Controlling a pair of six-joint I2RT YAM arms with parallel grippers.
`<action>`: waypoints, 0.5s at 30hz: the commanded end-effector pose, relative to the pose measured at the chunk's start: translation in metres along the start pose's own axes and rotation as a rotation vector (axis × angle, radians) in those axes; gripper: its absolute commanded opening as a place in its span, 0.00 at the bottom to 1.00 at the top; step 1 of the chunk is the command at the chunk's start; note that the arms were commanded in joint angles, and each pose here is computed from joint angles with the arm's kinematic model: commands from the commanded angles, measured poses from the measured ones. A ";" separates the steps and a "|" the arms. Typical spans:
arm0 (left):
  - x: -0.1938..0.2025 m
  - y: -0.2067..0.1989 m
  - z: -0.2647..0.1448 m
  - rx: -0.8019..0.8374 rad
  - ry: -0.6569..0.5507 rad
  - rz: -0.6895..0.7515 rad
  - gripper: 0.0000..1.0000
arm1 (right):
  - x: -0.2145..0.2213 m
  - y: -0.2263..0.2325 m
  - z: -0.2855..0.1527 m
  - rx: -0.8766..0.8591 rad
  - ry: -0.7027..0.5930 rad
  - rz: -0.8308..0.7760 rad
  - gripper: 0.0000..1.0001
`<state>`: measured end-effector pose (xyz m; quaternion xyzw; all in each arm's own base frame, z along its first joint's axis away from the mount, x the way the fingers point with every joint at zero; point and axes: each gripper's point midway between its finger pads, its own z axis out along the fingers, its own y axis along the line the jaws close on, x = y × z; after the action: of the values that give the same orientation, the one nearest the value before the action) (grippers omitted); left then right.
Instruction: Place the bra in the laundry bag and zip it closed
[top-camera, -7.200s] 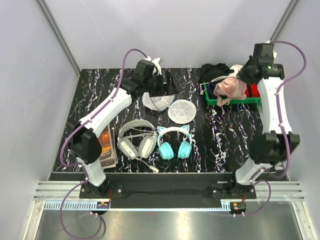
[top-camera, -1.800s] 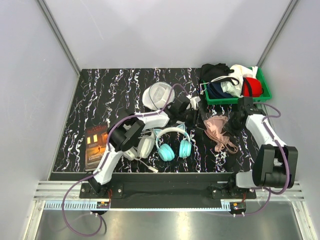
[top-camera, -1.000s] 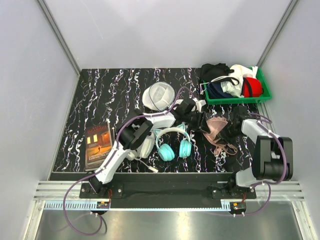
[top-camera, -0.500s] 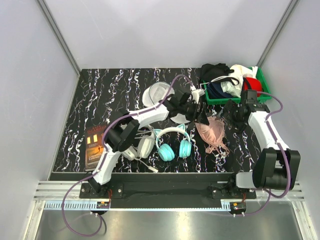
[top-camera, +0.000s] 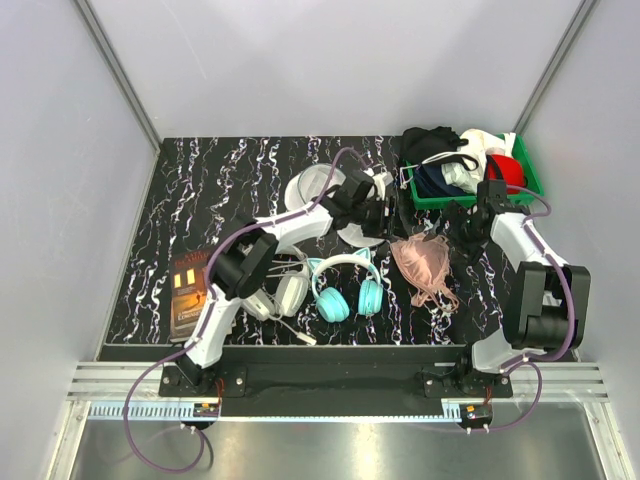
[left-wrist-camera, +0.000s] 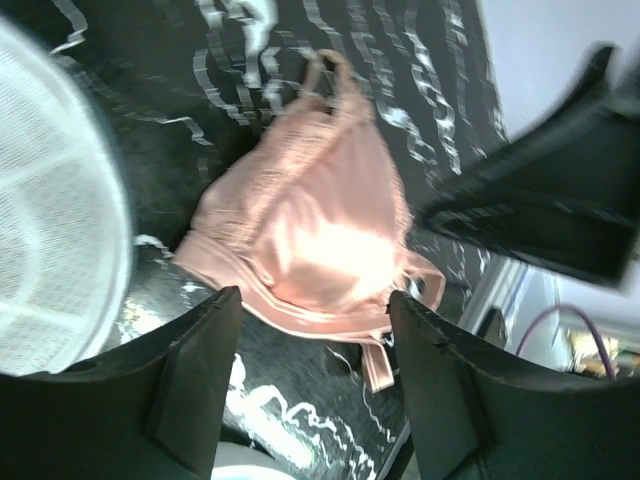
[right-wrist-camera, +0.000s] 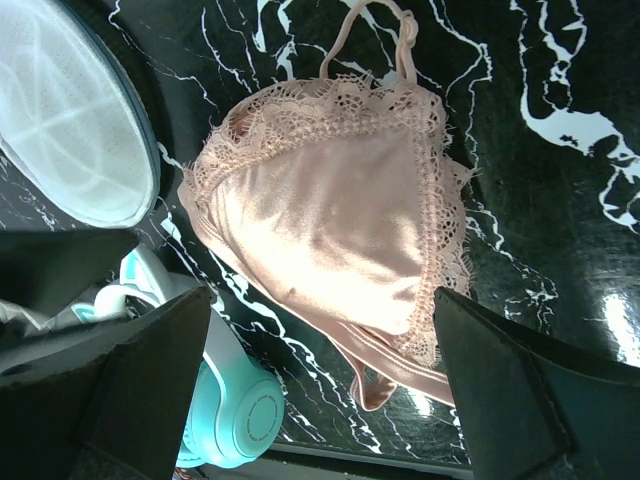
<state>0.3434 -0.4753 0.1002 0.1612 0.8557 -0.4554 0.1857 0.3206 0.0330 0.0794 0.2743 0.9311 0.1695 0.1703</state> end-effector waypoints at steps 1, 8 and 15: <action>-0.004 0.017 0.014 -0.074 -0.034 -0.159 0.64 | -0.005 0.007 0.002 -0.045 -0.009 -0.012 1.00; 0.006 0.025 0.027 -0.144 -0.062 -0.305 0.64 | -0.007 0.011 -0.006 -0.056 -0.031 -0.009 1.00; 0.030 0.025 0.034 -0.182 -0.045 -0.405 0.60 | 0.003 -0.001 -0.005 -0.013 -0.033 0.026 1.00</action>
<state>0.3419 -0.4827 0.0553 -0.0018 0.9016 -0.4122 0.1311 0.3169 0.0355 0.0766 0.2789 0.9290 0.1760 0.1678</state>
